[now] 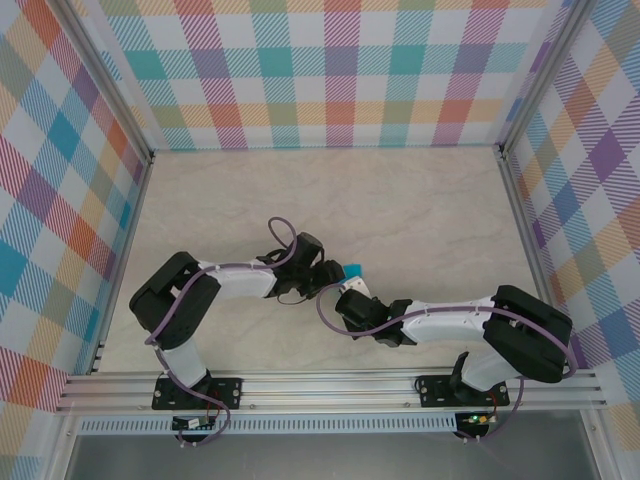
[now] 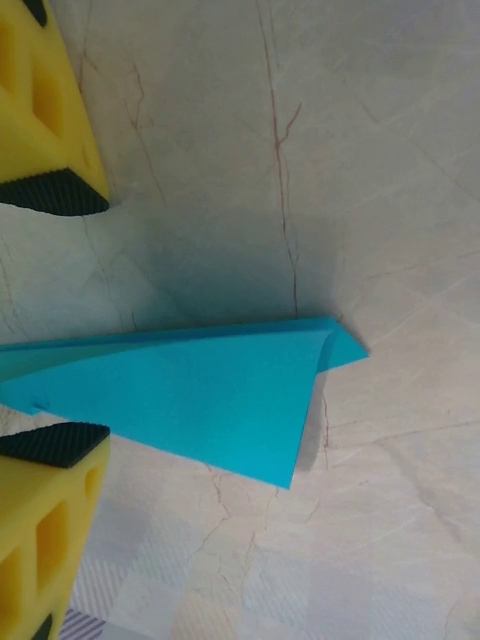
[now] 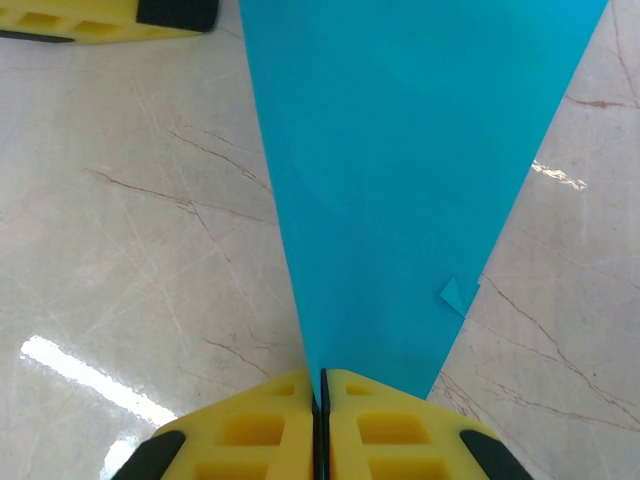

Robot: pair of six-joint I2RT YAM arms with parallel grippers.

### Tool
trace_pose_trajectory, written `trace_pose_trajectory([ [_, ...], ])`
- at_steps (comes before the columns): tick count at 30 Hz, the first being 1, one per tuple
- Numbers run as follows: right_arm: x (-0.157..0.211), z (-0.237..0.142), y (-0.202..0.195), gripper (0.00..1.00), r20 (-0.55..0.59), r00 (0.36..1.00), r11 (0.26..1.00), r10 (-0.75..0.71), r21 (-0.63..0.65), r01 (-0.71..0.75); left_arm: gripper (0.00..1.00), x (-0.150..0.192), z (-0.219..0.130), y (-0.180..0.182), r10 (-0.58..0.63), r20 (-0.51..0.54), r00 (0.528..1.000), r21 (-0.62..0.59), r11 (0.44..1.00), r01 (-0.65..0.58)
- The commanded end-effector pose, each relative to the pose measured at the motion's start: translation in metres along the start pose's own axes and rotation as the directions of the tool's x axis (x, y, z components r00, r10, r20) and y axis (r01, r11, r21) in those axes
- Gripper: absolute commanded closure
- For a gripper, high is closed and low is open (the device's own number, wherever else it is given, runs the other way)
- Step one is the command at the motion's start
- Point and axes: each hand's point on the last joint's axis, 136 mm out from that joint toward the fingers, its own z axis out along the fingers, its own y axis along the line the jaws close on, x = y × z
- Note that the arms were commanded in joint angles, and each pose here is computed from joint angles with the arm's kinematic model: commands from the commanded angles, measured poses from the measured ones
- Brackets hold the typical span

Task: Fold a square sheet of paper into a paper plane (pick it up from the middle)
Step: Fold the wing for the fifth time at the center of the table.

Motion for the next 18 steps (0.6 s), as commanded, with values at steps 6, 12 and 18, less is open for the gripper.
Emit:
trace_pose_trajectory([
  [6, 0.003, -0.004, -0.003, 0.86, -0.014, 1.0, 1.0, 0.0, -0.005, 0.0, 0.73, 0.005, 0.007, -0.026, 0.028, -0.033, 0.999, 0.056, 0.998, -0.027],
  [12, 0.013, -0.013, -0.007, 0.8, -0.055, 0.998, 0.999, 0.038, -0.008, -0.038, 0.96, 0.003, 0.007, -0.023, 0.031, -0.026, 0.999, 0.033, 0.999, -0.03],
  [18, 0.024, -0.015, -0.009, 0.79, -0.123, 0.989, 0.997, 0.078, 0.014, -0.077, 1.0, 0.003, 0.006, -0.022, 0.03, -0.022, 0.999, 0.025, 0.999, -0.03],
])
